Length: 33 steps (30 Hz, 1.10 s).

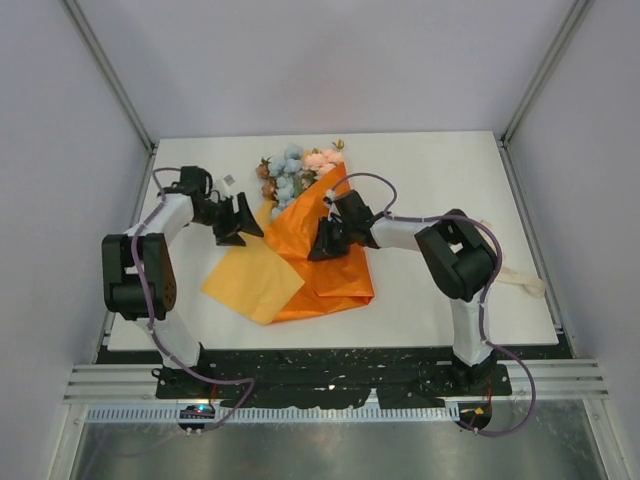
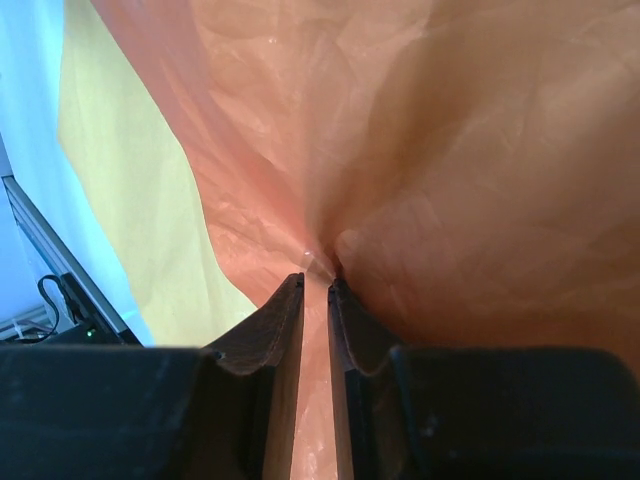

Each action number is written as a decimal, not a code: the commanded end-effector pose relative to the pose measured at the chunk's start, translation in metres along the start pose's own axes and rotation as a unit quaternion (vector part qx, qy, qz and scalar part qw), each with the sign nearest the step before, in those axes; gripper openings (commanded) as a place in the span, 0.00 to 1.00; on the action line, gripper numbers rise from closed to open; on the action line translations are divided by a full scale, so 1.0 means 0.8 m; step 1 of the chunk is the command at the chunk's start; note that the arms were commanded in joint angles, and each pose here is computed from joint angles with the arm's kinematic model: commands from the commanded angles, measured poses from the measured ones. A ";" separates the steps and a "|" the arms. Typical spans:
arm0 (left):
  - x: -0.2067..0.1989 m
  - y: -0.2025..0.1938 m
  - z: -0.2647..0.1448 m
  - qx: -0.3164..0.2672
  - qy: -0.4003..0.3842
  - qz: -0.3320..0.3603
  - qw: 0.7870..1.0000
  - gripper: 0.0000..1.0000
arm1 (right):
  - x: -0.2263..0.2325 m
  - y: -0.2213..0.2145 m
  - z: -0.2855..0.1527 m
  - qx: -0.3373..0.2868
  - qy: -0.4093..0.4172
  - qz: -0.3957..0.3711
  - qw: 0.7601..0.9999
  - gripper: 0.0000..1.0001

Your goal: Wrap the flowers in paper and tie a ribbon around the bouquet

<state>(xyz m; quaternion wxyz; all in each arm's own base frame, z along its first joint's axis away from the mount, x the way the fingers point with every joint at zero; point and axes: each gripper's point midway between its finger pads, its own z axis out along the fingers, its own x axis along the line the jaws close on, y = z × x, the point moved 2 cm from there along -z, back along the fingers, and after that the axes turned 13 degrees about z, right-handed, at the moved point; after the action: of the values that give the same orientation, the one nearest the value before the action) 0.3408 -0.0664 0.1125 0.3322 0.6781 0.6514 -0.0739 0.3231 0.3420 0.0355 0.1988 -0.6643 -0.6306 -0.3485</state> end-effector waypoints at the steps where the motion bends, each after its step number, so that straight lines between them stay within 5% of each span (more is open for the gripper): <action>1: -0.057 0.023 0.052 -0.011 -0.066 0.035 0.997 0.72 | -0.036 -0.013 -0.004 -0.011 -0.055 0.022 0.998 0.22; 17: -0.103 0.110 0.168 -0.017 -0.138 0.046 0.989 0.80 | -0.012 -0.025 0.004 -0.015 -0.007 0.047 0.999 0.25; 24: -0.141 0.168 0.200 -0.053 -0.204 0.077 0.974 0.52 | 0.000 -0.005 0.020 -0.014 0.008 0.056 0.998 0.25; 29: -0.160 0.200 0.183 -0.087 -0.199 0.111 0.970 0.75 | -0.004 0.021 0.022 -0.021 0.011 0.050 0.998 0.26; 33: -0.122 0.206 0.135 -0.118 -0.181 0.089 0.972 0.80 | -0.025 0.026 0.023 0.003 0.000 0.041 0.999 0.25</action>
<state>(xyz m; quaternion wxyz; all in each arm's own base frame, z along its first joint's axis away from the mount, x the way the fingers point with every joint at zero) 0.5074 -0.2368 0.0856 0.4793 0.6843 0.5323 -0.1366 0.3415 0.3567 0.0371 0.2329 -0.6830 -0.5824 -0.3741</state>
